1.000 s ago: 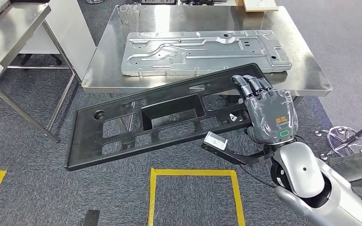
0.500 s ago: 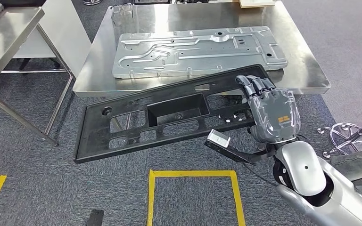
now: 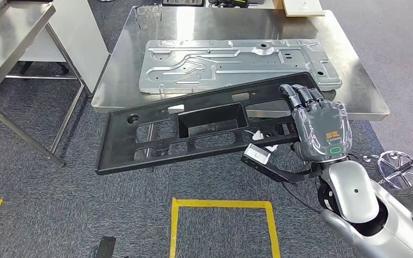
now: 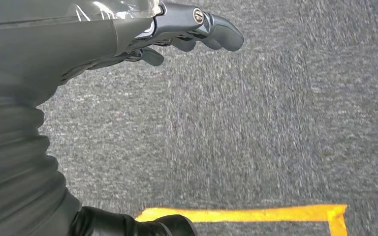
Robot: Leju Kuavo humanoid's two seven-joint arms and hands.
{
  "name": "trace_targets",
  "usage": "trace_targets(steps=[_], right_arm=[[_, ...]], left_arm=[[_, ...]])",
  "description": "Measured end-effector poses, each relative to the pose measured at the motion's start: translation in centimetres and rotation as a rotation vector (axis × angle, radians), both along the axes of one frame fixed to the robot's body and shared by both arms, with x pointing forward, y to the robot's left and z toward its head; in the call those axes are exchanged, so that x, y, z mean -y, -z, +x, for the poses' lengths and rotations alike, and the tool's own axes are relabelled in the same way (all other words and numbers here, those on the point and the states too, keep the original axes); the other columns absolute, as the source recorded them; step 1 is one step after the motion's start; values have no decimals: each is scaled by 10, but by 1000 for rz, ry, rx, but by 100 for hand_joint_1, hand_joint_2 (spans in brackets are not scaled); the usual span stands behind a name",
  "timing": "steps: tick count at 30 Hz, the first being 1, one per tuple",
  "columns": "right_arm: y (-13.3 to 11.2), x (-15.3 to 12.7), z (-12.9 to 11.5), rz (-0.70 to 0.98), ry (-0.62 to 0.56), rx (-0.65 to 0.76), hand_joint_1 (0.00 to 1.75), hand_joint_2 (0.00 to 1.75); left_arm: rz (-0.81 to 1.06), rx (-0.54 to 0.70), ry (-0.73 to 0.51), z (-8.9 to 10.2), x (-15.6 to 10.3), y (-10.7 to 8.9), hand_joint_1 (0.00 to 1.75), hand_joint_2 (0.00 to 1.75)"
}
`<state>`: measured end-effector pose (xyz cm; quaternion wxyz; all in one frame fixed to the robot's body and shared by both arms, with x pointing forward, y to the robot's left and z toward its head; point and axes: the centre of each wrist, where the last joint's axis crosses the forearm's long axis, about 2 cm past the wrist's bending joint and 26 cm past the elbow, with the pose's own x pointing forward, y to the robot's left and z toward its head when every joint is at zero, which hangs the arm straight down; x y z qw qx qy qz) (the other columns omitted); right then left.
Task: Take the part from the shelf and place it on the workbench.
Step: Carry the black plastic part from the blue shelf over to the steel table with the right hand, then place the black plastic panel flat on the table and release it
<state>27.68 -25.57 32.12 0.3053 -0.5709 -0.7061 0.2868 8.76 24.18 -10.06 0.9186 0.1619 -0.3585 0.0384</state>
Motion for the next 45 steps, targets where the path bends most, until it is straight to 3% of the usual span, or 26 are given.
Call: trace_targets(steps=[32, 45], right_arm=[[-4, 24, 5, -96, 133, -45, 175, 175], [-14, 57, 9, -64, 202, -126, 175, 175]], left_arm=[[-24, -1, -3, -4, 2, 1, 0, 175], [-32, 0, 4, -3, 4, 1, 0, 175]])
